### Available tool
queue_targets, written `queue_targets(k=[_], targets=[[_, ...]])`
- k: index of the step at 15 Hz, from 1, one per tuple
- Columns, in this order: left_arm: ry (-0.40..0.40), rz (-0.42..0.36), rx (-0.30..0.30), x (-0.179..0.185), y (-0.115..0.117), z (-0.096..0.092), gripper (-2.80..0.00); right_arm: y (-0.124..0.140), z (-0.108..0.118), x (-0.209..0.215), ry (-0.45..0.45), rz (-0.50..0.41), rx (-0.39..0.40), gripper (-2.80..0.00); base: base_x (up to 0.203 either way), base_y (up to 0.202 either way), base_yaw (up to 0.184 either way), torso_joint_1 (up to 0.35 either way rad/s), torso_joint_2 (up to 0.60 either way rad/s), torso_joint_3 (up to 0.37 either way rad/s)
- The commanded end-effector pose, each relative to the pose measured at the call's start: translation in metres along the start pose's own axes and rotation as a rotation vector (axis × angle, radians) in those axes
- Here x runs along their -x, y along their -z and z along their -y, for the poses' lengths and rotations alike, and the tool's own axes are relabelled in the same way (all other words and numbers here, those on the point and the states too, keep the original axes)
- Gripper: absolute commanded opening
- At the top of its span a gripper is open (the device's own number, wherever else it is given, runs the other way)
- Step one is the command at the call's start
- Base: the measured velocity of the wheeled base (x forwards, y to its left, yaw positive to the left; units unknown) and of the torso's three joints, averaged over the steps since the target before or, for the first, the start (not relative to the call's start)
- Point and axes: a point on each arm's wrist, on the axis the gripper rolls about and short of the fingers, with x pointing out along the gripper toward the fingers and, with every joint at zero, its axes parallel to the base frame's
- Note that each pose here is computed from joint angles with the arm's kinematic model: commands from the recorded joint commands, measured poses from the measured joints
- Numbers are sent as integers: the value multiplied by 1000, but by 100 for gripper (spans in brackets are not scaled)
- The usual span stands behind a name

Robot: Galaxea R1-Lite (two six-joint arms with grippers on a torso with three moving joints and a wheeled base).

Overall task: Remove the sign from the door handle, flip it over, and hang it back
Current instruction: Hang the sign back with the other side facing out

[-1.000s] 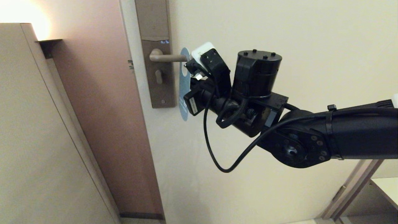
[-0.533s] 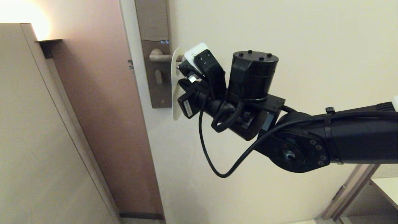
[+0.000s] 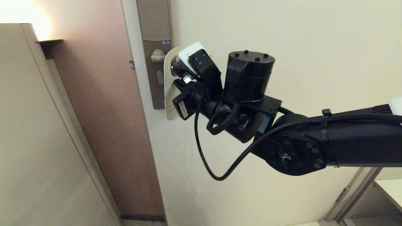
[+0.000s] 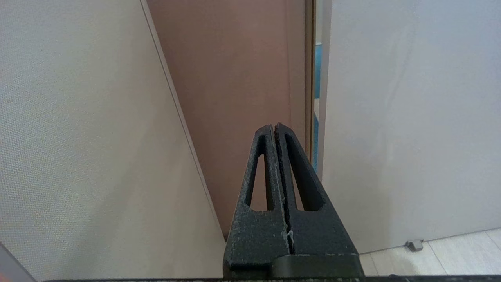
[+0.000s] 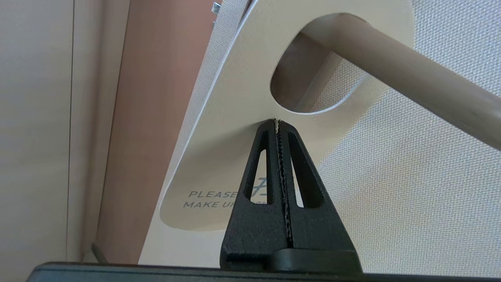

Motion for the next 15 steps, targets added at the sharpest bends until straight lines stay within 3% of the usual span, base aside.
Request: queue_targets(k=[1, 15], targets=[[0, -1, -1, 0, 0, 0, -280, 1, -1, -3, 2, 4, 2, -280, 0, 0, 0, 0, 0, 0], [0, -1, -1, 0, 0, 0, -280, 7, -10, -24, 0, 25, -3, -280, 0, 0, 0, 0, 0, 0]])
